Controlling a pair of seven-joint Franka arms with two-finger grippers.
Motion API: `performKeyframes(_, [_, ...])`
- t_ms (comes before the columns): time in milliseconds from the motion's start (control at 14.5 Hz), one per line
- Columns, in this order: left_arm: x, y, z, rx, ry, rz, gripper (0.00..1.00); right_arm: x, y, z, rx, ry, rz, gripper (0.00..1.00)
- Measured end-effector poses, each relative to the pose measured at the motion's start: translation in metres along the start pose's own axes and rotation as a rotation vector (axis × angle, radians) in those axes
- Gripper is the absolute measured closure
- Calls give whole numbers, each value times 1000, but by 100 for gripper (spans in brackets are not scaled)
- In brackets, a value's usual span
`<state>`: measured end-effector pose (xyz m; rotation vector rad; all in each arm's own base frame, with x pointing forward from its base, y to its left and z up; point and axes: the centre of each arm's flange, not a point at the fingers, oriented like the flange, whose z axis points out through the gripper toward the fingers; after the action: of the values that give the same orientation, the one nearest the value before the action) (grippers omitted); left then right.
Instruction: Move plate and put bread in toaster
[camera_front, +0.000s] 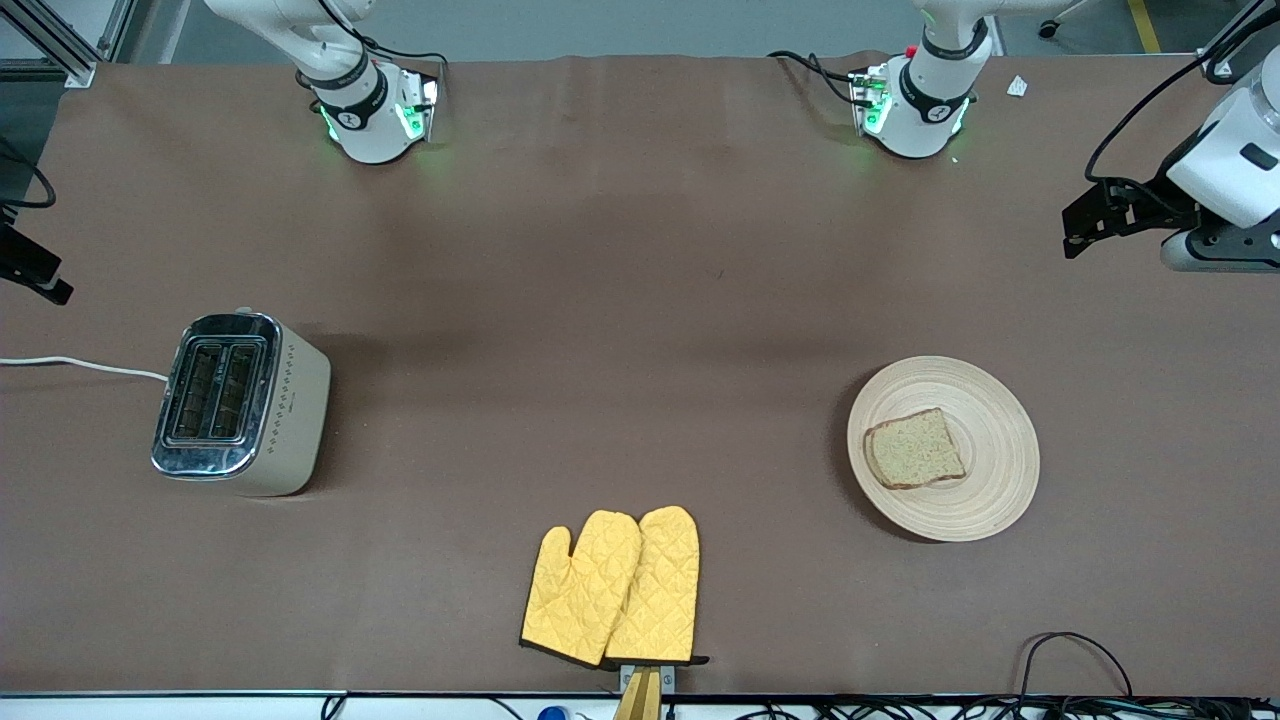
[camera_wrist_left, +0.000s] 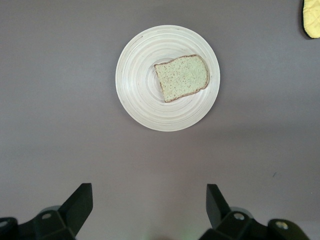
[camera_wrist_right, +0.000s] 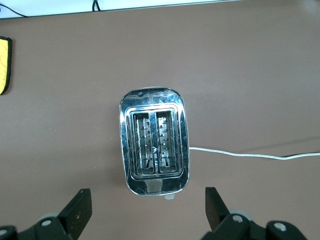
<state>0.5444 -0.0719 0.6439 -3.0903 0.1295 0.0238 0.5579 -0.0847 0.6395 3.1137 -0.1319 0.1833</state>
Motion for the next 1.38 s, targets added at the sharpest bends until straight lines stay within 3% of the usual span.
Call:
performKeyframes(415, [9, -13, 15, -17, -25, -5, 0, -1, -10, -3, 3, 2, -21, 0])
performKeyframes(830, [65, -141, 121, -258, -38, -125, 0, -10, -32, -16, 10, 7, -62, 0])
performKeyframes(1176, [96, -208, 223, -343, -3, -114, 0, -15, -30, -15, 12, 0, -59, 0])
performKeyframes(1383, [103, -243, 280, -409, 53, -87, 0, -15, -29, -14, 12, -2, -58, 0])
